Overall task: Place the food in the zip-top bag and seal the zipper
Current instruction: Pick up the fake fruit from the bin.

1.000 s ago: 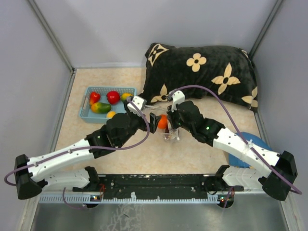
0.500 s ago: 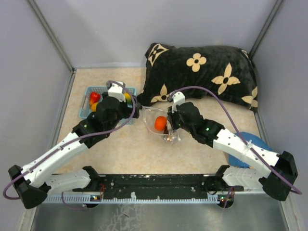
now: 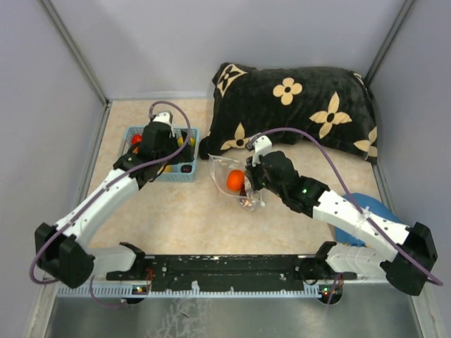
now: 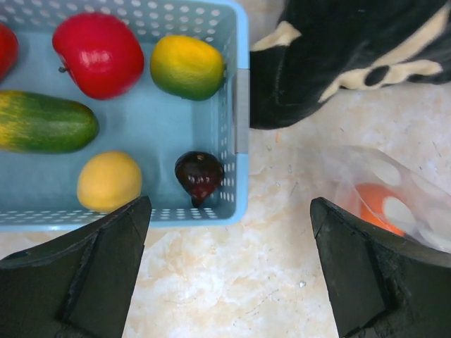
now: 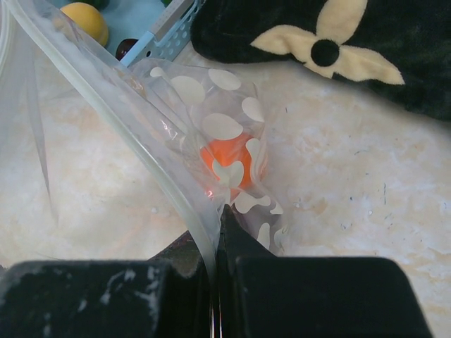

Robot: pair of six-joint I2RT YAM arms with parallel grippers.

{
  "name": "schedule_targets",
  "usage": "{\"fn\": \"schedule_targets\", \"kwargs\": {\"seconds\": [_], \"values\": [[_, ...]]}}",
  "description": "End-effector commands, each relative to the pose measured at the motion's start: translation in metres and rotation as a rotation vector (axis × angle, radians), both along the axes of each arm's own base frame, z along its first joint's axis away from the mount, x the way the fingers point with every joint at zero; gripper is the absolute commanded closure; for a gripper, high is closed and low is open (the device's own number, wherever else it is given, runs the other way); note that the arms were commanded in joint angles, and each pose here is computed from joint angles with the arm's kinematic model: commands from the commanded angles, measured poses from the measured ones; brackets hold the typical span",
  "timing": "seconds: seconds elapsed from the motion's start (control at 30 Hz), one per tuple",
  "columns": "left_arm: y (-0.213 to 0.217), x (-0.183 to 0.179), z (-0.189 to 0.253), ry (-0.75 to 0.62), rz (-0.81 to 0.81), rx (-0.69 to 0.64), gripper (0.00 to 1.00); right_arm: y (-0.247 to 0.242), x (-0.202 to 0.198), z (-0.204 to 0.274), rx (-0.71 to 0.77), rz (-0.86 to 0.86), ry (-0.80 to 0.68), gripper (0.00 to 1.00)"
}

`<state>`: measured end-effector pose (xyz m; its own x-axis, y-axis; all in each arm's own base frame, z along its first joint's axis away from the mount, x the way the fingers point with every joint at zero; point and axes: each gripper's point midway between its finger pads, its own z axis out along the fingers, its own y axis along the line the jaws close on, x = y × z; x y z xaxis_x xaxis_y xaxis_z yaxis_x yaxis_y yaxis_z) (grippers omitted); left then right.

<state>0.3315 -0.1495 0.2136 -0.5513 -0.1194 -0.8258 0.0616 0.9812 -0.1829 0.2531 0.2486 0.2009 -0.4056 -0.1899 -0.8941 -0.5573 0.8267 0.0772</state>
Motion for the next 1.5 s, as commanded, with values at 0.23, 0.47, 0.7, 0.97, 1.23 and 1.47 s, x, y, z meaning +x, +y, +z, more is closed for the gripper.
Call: {"fn": "schedule_targets", "kwargs": {"seconds": [0.23, 0.47, 0.7, 0.97, 1.23, 1.47], "values": [[0.02, 0.066, -0.041, 0.12, 0.16, -0.289, 0.01, -0.001, 0.002, 0.029, 0.063, -0.002, -0.079, 1.0], [0.022, 0.093, -0.07, 0.164, 0.227, -0.376, 0.01, 0.002, 0.004, 0.024, 0.053, 0.008, -0.072, 1.0], [0.023, 0.115, -0.099, 0.215, 0.304, -0.413, 0.01, 0.002, 0.004, 0.02, 0.044, 0.008, -0.069, 1.0], [0.021, 0.14, -0.113, 0.209, 0.331, -0.459, 0.01, -0.001, 0.006, 0.017, 0.016, 0.005, -0.077, 1.0], [0.018, 0.154, -0.143, 0.262, 0.34, -0.447, 0.06, 0.003, 0.009, 0.013, 0.008, 0.012, -0.071, 1.0], [0.022, 0.15, -0.132, 0.224, 0.327, -0.428, 0.35, 0.003, 0.009, 0.011, 0.002, 0.013, -0.069, 1.0]]}}
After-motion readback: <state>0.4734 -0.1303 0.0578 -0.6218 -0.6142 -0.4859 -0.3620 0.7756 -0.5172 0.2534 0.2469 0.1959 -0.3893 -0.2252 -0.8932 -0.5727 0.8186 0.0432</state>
